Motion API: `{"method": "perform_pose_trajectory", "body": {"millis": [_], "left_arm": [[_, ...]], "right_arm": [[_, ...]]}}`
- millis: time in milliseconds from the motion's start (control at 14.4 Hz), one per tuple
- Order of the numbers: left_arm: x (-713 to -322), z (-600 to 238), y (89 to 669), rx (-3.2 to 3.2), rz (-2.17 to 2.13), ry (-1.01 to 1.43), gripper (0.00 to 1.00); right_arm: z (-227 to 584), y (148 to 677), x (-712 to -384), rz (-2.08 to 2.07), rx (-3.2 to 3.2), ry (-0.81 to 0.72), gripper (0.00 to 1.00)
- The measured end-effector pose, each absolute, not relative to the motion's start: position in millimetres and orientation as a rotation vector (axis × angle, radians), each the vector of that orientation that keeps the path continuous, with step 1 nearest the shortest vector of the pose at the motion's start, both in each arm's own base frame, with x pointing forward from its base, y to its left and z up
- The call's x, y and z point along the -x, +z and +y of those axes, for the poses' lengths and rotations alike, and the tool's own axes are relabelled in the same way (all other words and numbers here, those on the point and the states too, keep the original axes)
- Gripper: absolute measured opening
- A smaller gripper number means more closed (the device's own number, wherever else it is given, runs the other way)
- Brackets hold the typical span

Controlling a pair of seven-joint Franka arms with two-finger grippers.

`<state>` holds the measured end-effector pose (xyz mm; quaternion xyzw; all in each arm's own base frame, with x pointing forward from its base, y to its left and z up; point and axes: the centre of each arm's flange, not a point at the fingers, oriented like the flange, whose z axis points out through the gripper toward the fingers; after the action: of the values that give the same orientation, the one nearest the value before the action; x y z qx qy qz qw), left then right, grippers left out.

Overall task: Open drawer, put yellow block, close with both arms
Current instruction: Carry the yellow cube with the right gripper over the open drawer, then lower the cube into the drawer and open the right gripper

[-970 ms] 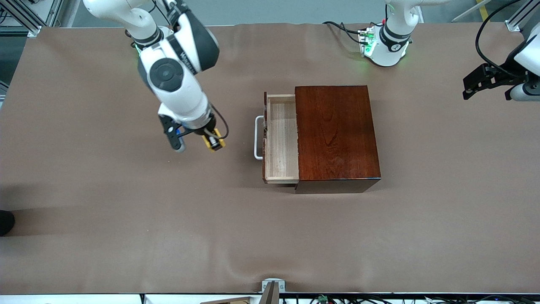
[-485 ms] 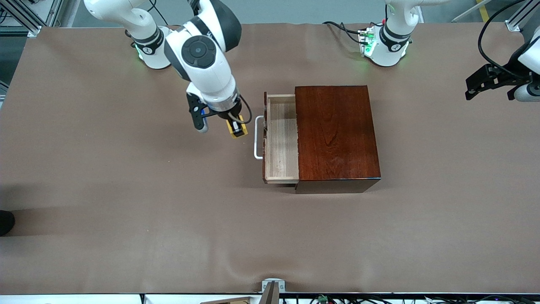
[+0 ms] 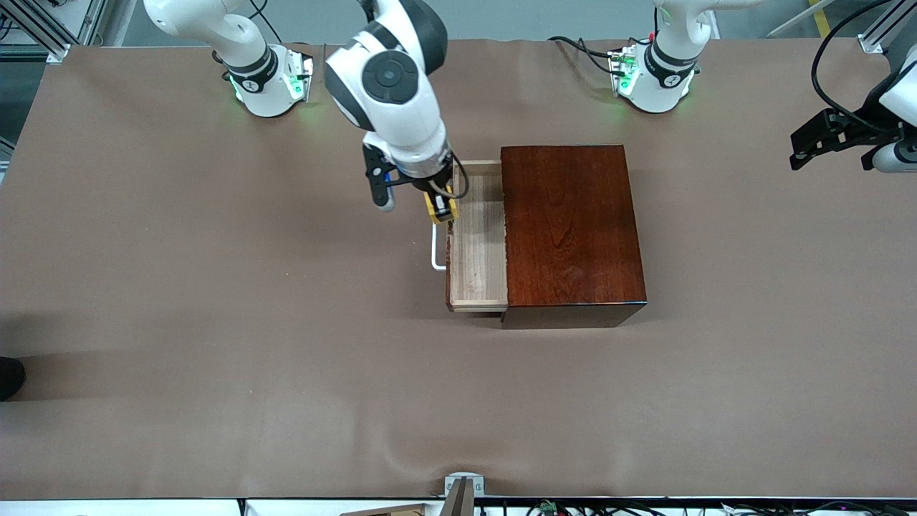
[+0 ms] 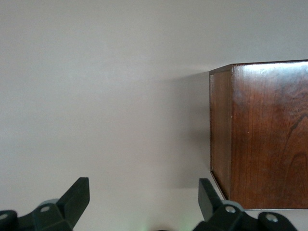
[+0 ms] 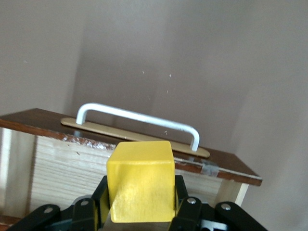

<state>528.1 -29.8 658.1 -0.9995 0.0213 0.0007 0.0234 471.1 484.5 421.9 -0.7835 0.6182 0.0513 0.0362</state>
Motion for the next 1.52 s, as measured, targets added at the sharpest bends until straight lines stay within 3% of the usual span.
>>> {"method": "perform_pose_trajectory", "body": {"millis": [277, 1524], "left_arm": [[-528.1, -29.9, 658.2, 3.094, 0.066, 0.002, 1.00], [-529.4, -38.8, 657.3, 3.093, 0.083, -0.013, 1.00]], "right_arm": [[504.9, 394.2, -468.6, 1.939, 2.407, 0.161, 0.56], [548.1, 361.8, -459.4, 1.979, 2.373, 0.157, 0.56]]}}
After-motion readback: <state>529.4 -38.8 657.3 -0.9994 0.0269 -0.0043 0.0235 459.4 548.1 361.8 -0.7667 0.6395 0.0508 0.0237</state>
